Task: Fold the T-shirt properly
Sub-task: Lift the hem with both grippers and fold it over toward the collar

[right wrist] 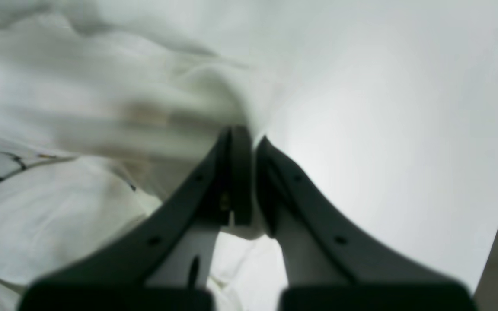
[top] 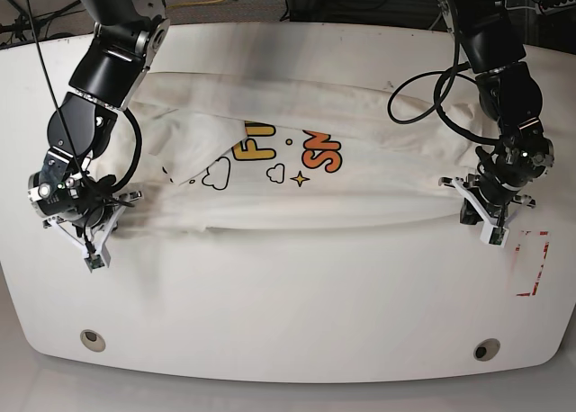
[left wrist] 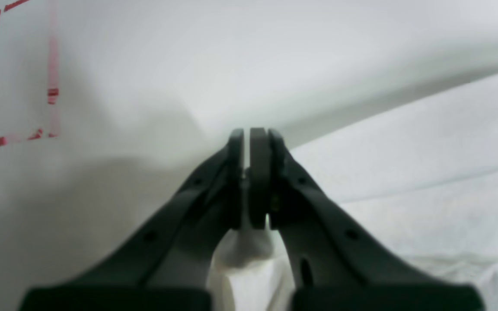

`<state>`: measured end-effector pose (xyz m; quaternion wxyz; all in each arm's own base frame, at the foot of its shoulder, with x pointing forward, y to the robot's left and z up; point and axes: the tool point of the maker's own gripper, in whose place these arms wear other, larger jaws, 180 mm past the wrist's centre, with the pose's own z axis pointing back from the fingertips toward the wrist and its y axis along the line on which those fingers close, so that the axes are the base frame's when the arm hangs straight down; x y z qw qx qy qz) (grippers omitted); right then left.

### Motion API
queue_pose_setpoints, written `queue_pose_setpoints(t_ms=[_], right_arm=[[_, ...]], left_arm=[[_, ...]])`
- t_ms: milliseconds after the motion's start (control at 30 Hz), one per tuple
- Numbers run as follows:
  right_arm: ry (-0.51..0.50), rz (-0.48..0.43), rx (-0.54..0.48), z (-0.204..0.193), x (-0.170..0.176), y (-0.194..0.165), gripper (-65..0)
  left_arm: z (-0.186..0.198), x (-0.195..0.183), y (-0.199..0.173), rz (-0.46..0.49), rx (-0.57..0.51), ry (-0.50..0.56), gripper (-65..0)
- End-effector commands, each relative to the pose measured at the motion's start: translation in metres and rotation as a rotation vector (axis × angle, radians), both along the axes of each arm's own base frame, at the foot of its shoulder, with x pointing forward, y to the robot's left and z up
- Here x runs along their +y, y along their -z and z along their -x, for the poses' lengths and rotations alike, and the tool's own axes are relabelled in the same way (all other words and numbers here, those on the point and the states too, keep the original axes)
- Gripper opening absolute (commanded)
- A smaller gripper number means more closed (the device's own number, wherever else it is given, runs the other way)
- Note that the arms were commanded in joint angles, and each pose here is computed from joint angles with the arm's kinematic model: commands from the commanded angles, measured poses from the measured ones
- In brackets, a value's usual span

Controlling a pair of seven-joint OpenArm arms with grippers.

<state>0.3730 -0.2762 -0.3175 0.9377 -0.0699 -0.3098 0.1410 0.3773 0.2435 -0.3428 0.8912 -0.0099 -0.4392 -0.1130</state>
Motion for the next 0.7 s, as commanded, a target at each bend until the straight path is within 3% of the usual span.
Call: queue_pose_setpoints(t_ms=[0, 433, 667], right_arm=[[0.001, 0.055, -0.066, 0.004, -0.006, -0.022, -65.0], [-0.003, 0.17, 0.023, 0.071, -0.009, -0.008, -65.0], [-0.018, 0.147, 0.13, 0.113, 0.003, 0.027, -64.2]], left_arm=[[0.0, 0.004, -0.01, -0.022, -0.033, 0.03, -65.0], [0.034, 0.025, 0.014, -0.057, 0.051, 0.037, -65.0], [0.037, 0.026, 0.017, -0.068, 0.063, 0.049, -65.0]])
